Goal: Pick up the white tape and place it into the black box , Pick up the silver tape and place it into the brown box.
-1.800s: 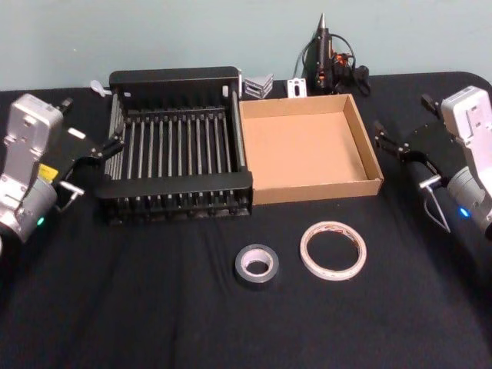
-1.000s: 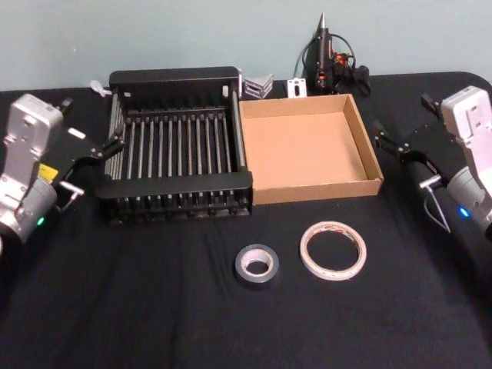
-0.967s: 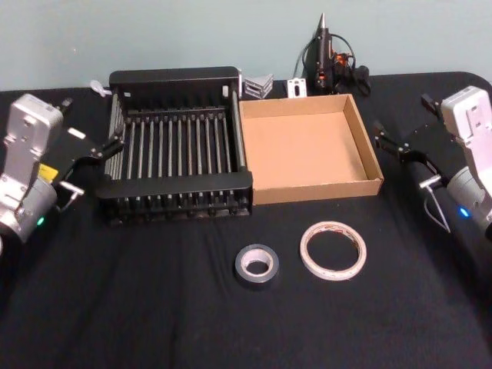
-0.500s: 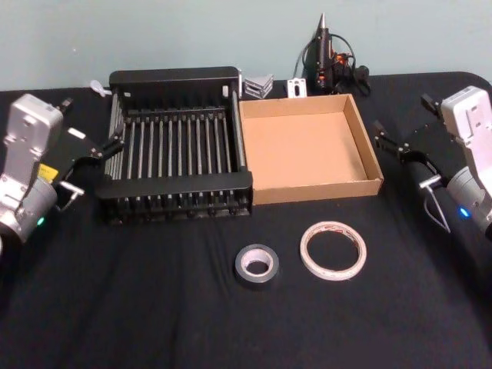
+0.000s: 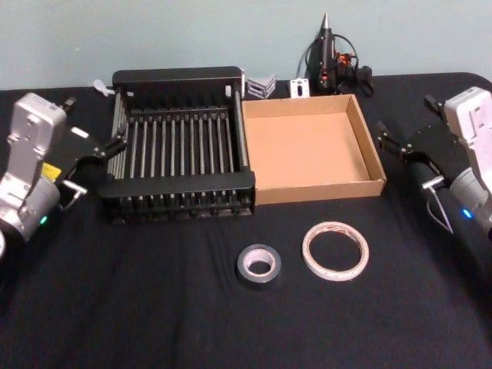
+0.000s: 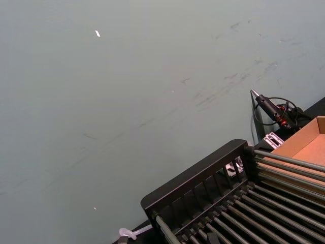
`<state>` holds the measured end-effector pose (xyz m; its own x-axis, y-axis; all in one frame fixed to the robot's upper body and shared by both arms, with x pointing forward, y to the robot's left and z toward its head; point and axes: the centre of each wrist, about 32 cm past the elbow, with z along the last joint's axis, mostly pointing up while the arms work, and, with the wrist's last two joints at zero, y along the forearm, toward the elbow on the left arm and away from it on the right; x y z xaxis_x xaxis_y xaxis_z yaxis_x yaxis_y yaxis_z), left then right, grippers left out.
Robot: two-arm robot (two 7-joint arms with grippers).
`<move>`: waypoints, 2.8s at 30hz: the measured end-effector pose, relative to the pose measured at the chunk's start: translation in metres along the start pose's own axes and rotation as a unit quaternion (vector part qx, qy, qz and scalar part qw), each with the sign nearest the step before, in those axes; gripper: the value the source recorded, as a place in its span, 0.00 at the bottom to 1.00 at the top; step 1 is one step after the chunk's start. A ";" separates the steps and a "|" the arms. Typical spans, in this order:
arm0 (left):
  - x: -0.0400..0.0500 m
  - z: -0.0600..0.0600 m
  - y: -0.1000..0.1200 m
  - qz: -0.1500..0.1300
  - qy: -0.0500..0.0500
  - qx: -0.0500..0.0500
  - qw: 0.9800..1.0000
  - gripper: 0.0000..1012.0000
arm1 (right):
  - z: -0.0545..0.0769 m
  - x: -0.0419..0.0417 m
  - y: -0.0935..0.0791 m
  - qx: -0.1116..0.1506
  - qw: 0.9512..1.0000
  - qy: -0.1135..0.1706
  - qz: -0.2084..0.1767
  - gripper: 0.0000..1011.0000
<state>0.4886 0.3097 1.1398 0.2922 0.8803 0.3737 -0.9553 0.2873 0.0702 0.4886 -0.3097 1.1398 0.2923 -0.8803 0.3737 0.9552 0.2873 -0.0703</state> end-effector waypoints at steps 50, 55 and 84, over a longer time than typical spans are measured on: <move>0.0000 0.000 0.000 0.000 0.000 0.000 1.000 0.99 | 0.039 -0.0169 -0.096 -0.054 0.987 0.100 0.116 0.99; 0.0000 0.000 0.000 0.000 0.000 0.000 1.000 0.99 | 0.036 -0.0224 -0.107 -0.078 0.982 0.109 0.135 0.99; 0.0000 0.000 0.000 0.000 0.000 0.000 1.000 0.99 | 0.009 -0.0424 -0.097 -0.157 0.964 0.116 0.179 0.99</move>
<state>0.4886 0.3097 1.1398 0.2923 0.8803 0.3737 -0.9553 0.2873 0.0703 0.3834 -0.2969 1.1386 0.5739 -0.8168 0.0589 0.7468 0.4925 -0.4469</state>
